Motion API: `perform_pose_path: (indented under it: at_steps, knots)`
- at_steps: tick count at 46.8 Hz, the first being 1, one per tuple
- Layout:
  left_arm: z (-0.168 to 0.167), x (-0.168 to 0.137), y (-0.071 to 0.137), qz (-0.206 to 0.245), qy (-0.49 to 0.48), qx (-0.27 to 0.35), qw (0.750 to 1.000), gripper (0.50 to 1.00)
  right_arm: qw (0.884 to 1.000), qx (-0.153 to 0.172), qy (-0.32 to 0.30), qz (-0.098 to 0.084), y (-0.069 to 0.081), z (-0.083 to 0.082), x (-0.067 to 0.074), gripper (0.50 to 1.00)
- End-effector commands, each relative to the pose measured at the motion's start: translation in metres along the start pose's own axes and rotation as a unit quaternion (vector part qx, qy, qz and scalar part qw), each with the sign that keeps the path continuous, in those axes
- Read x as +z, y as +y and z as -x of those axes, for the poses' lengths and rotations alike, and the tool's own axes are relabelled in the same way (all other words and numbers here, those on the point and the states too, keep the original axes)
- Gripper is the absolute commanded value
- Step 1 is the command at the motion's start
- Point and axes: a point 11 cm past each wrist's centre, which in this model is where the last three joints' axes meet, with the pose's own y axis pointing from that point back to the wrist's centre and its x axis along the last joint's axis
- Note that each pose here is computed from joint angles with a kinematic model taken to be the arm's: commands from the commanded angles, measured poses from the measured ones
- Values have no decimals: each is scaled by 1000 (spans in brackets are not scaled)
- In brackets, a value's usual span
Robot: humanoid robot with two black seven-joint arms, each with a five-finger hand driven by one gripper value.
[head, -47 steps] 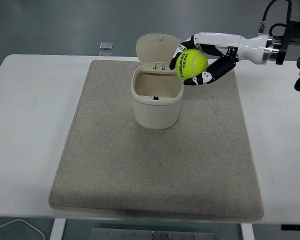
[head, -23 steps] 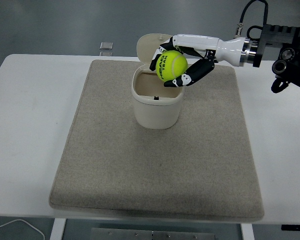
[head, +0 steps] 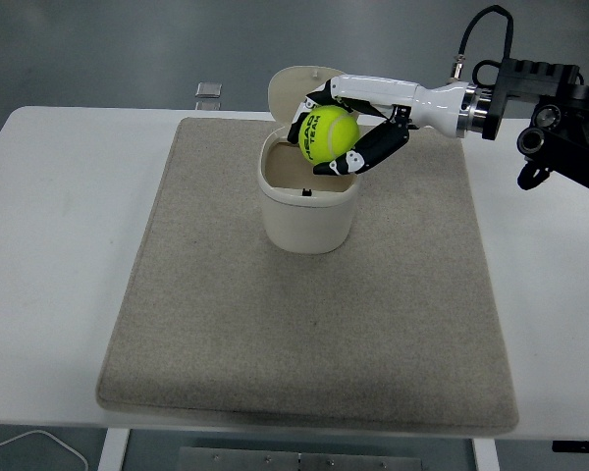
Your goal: Pick up the tennis ball and place it in the box.
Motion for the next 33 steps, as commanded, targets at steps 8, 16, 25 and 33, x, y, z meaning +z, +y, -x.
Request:
perform_pose_path:
  at_steps: [8,16,25,33]
  knots:
    - [0,0,0,0,0,0,1000,996,1000,0,-7,3,0,5,5,611]
    - [0,0,0,0,0,0,1000,996,1000,-1,-14,6,-2,10,11,727]
    - [0,0,0,0,0,1,1000,996,1000,-4,-22,8,-4,18,16,825]
    - [0,0,0,0,0,1,1000,996,1000,-2,-26,13,-2,20,20,852]
